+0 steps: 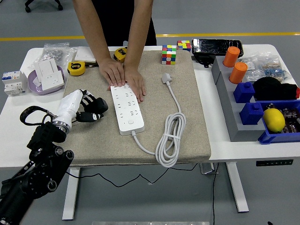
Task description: Pick up the plug,place it near the board,insert it into the board,press the button
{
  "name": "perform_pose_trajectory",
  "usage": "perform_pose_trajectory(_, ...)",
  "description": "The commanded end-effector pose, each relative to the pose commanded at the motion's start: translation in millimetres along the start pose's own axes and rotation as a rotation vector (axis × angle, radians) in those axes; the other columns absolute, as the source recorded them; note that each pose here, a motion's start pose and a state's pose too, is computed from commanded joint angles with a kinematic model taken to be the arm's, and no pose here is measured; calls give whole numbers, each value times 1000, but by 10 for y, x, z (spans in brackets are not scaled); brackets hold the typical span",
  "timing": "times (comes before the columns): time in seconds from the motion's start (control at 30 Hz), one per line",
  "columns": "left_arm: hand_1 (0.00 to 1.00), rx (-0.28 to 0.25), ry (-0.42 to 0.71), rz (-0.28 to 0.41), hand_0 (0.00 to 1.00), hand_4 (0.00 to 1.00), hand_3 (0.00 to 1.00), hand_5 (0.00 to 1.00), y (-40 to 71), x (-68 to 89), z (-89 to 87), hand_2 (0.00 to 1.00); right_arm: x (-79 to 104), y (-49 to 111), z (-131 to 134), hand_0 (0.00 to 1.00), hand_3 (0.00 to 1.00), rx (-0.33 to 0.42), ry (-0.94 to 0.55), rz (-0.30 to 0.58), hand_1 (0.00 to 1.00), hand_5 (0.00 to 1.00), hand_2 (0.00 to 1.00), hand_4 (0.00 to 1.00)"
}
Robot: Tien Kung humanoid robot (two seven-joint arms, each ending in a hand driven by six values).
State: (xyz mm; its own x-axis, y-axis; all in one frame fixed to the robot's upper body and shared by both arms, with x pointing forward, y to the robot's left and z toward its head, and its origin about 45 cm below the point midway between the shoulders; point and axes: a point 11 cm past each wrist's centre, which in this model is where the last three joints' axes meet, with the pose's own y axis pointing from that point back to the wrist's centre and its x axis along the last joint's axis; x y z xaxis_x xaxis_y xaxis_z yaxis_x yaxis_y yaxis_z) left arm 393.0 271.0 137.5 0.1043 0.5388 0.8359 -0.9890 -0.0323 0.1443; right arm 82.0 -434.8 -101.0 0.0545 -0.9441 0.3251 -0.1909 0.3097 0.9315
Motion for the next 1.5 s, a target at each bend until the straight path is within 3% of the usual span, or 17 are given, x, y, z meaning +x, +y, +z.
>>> perform_pose_trajectory(0.3,379,-94,-53,-4,513,580,364,32,-89,99,271,277,3,0,-5,845,788,0,2,0,780,986,766,998)
perform_pose_trajectory(0.57,380,-158,-123,-42,511,574,364,30,-161,40,463,277,4,0,-20,845,788,3,0,0,780,985,766,998)
perform_pose_trajectory(0.83,383,-166,-163,-74,509,577,367,20,-193,-21,465,279,16,0,-36,844,788,5,0,3,780,985,766,998)
perform_pose_trajectory(1.5,388,-153,-201,-82,511,581,376,14,-218,-37,400,285,22,0,-56,842,788,10,-3,4,780,984,766,998)
